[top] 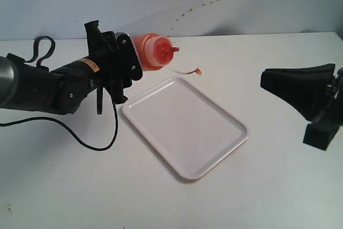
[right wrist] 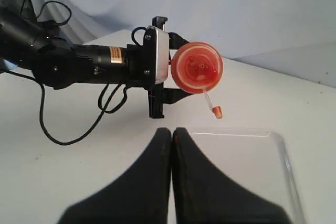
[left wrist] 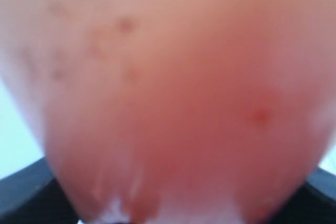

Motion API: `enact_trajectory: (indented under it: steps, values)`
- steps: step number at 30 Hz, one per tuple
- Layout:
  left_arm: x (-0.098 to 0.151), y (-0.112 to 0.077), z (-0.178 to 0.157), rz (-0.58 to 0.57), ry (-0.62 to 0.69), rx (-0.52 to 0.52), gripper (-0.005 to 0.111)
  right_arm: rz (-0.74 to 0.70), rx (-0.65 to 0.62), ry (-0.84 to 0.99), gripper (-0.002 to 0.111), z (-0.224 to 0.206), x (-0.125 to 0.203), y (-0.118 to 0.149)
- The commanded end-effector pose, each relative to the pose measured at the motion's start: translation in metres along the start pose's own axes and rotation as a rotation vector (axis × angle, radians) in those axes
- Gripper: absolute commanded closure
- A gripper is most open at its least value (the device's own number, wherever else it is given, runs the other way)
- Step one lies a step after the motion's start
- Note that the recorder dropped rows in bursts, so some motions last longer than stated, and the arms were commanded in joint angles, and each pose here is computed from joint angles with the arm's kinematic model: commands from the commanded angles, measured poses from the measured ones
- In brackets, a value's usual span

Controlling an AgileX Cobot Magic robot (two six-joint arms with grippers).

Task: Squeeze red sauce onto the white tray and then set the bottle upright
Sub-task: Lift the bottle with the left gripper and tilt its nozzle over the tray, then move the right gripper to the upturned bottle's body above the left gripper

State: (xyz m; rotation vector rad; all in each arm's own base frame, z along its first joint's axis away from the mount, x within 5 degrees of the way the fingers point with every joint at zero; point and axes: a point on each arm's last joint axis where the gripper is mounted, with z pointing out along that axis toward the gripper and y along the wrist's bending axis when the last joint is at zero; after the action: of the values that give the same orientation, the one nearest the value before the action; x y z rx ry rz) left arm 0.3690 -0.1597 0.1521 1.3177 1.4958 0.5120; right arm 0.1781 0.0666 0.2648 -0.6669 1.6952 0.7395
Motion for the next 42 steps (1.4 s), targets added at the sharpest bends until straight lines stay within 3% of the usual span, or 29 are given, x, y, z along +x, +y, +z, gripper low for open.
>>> enact_trajectory:
  steps: [1, 9, 14, 20, 26, 42]
  values:
    - [-0.003, 0.008, 0.004, 0.055, 0.037, -0.196, 0.107, 0.022, -0.02, 0.03, 0.108, 0.017, -0.001, -0.019]
    - [0.004, -0.002, 0.013, 0.221, 0.07, -0.368, 0.107, 0.026, -0.021, 0.035, 0.108, 0.054, -0.023, -0.067]
    - [-0.004, -0.007, 0.012, 0.345, 0.068, -0.546, 0.107, 0.063, -0.024, 0.041, 0.108, 0.077, -0.027, -0.094]
    - [-0.015, -0.03, 0.018, 0.557, 0.025, -0.499, 0.107, 0.112, -0.133, 0.024, 0.108, 0.096, -0.019, -0.107]
    - [-0.02, -0.029, 0.018, 0.817, 0.055, -0.512, 0.107, 0.098, -0.141, 0.01, 0.108, 0.101, -0.025, -0.114]
    - [-0.046, 0.02, -0.001, 0.782, 0.026, -0.67, 0.107, -0.112, -0.027, 0.06, 0.108, 0.102, -0.019, -0.125]
